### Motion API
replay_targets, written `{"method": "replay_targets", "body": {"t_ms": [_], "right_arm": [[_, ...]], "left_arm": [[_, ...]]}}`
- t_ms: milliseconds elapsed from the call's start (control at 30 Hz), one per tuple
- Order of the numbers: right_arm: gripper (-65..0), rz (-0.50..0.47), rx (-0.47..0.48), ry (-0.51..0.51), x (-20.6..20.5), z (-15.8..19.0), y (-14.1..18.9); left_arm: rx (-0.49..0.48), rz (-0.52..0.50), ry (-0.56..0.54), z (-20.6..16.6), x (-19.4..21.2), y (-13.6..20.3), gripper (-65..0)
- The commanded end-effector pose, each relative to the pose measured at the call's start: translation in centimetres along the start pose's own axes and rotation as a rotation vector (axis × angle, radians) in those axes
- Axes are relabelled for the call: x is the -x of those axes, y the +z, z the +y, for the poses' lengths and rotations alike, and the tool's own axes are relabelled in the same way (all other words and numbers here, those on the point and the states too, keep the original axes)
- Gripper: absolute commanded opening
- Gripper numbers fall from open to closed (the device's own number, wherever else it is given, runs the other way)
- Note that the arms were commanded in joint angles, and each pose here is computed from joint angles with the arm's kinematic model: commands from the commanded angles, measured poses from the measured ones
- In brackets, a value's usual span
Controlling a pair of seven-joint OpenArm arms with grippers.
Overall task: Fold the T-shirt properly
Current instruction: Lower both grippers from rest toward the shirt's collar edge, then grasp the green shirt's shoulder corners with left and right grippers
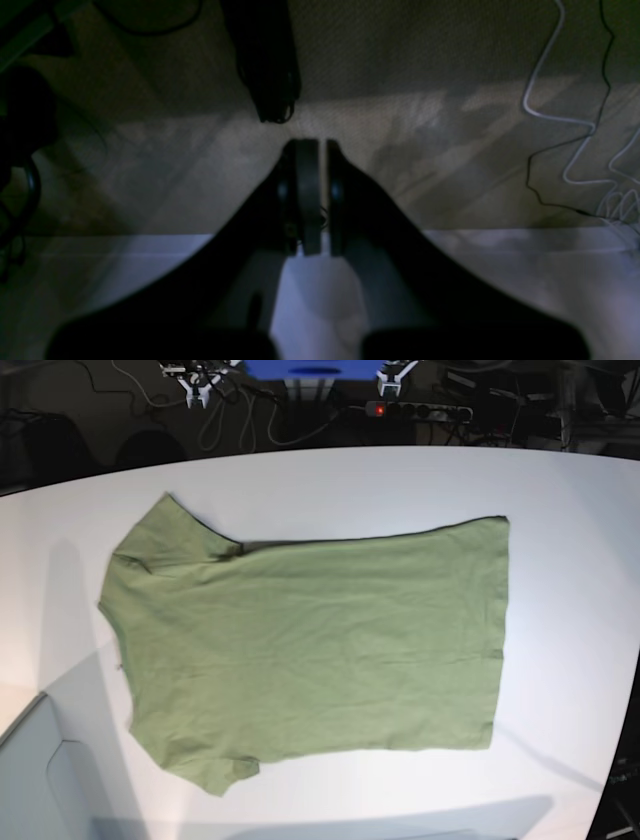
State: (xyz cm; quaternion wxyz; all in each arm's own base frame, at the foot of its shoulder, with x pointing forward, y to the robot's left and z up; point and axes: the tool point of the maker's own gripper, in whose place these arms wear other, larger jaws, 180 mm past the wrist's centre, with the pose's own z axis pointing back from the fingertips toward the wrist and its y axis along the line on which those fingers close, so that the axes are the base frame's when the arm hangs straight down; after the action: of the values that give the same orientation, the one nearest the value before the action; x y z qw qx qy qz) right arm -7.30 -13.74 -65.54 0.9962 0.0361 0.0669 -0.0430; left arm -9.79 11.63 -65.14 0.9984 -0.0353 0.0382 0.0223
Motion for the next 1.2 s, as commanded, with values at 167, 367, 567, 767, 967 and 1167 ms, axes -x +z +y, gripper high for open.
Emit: {"method": "replay_targets", "body": {"t_ms": [167, 367, 567, 767, 967, 1167], "right_arm": [[-64.9, -0.129, -0.011, 0.048, 0.8, -0.8, 2.4], [-64.9, -0.273, -0.006, 0.123, 1.2, -1.7, 7.6], [-64.9, -0.341, 0.006, 0.231, 0.2, -2.5, 13.6], [-64.6, -0.399, 0.015, 0.317, -1.8, -2.1, 18.9], [-64.4, -0.532, 0.067, 0.328, -5.5, -2.6, 24.7], [-58.0, -0.597, 0.066, 0.402, -8.2, -1.7, 28.8]], "left_arm": [[-0.01, -0.069, -0.016, 1.3, 2.2, 2.1, -64.9], [-0.024, -0.178, -0.055, 2.5, 2.5, 5.9, -64.9], [-0.015, -0.323, -0.099, 2.1, 1.0, 11.5, -64.9], [-0.05, -0.509, -0.102, 2.7, -2.8, 18.8, -64.6], [-0.108, -0.7, -0.12, 3.9, -7.9, 25.4, -64.5], [-0.12, -0.863, -0.015, 5.8, -11.9, 30.1, -56.3]]}}
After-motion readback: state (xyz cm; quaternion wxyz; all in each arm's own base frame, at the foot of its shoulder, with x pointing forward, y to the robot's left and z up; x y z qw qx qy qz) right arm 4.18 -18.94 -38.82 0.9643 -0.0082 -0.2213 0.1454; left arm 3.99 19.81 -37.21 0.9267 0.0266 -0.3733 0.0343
